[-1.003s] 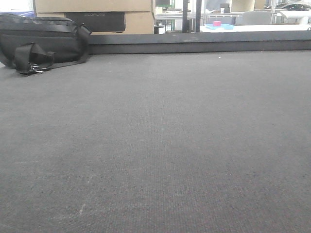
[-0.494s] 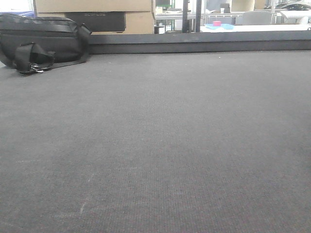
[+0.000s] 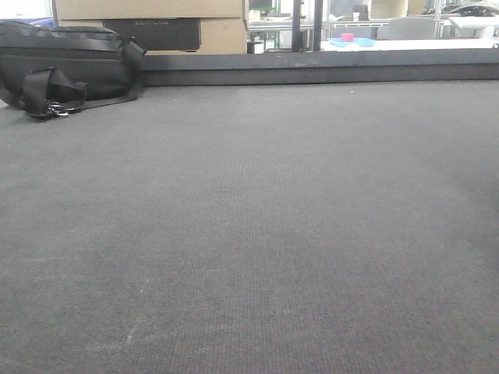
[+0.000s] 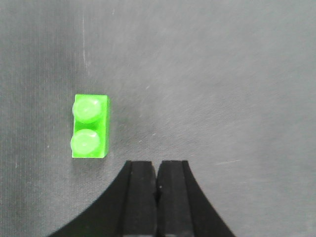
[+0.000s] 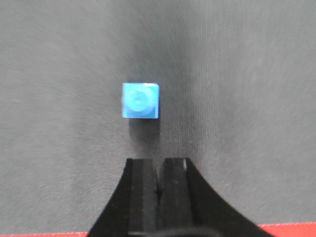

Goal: Grab block from conveyor and place in blue bin

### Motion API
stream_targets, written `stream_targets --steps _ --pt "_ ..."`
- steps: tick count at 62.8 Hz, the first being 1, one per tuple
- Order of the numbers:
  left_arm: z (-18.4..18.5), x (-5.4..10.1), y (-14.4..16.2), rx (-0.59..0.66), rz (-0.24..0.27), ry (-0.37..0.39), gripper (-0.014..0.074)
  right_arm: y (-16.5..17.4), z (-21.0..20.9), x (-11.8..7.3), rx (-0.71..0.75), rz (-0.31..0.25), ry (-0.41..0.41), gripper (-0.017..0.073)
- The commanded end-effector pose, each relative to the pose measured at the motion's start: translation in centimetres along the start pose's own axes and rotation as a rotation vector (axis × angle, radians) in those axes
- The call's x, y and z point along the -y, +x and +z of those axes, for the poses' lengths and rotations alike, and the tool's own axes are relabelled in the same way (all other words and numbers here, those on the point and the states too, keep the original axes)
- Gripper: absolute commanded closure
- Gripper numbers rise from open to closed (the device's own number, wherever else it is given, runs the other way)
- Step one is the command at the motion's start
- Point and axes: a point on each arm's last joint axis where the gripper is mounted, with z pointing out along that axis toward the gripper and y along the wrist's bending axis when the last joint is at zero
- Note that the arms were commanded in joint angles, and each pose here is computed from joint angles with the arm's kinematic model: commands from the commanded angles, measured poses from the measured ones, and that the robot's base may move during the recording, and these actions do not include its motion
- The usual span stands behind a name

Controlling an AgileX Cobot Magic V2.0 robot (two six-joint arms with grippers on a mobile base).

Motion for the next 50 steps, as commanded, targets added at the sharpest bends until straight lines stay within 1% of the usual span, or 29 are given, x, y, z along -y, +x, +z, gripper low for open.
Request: stream_targets --steps 1,4,9,20,27,36,42,47,50 --pt "1.2 -0.1 -0.3 -0.061 -0.002 0.0 0.0705 -1.0 1.8 0.3 -0.062 0.018 0.029 0.0721" --pt "2.0 -0.1 -0.4 -0.102 -0.004 0.002 0.0705 -1.3 2.6 0.3 -0.093 0.02 0.034 0.0721" --pt "2.9 -0.1 -0.6 -0.129 -0.008 0.005 0.0705 -1.9 4.0 0.2 -0.123 0.017 0.035 0.0721" --pt "3.8 -0.1 -1.1 -0.115 -0.009 0.004 0.0705 -2.4 5.6 -0.9 -0.156 0.021 0.035 0.0715" --pt "3.8 -0.1 -1.1 -0.11 -0.009 0.004 0.0705 -2.7 5.9 -1.8 -0.127 -0.019 0.025 0.0715" --pt "3.8 -0.1 -1.1 -0.116 -0.009 0.004 0.0705 -2.8 5.9 -2.0 -0.102 -0.03 0.027 0.0703" --pt "3.7 -0.1 -1.0 -0.125 -0.009 0.004 0.0705 -2.9 5.9 -1.9 -0.1 -0.033 0.037 0.0634" --pt "3.8 -0.1 -0.9 -0.131 -0.009 0.004 0.0705 -2.9 5.9 -1.9 -0.098 -0.033 0.037 0.051" --pt "3.8 -0.1 -0.9 -0.135 -0.009 0.004 0.0705 -2.9 5.9 -1.9 -0.094 -0.031 0.036 0.0406"
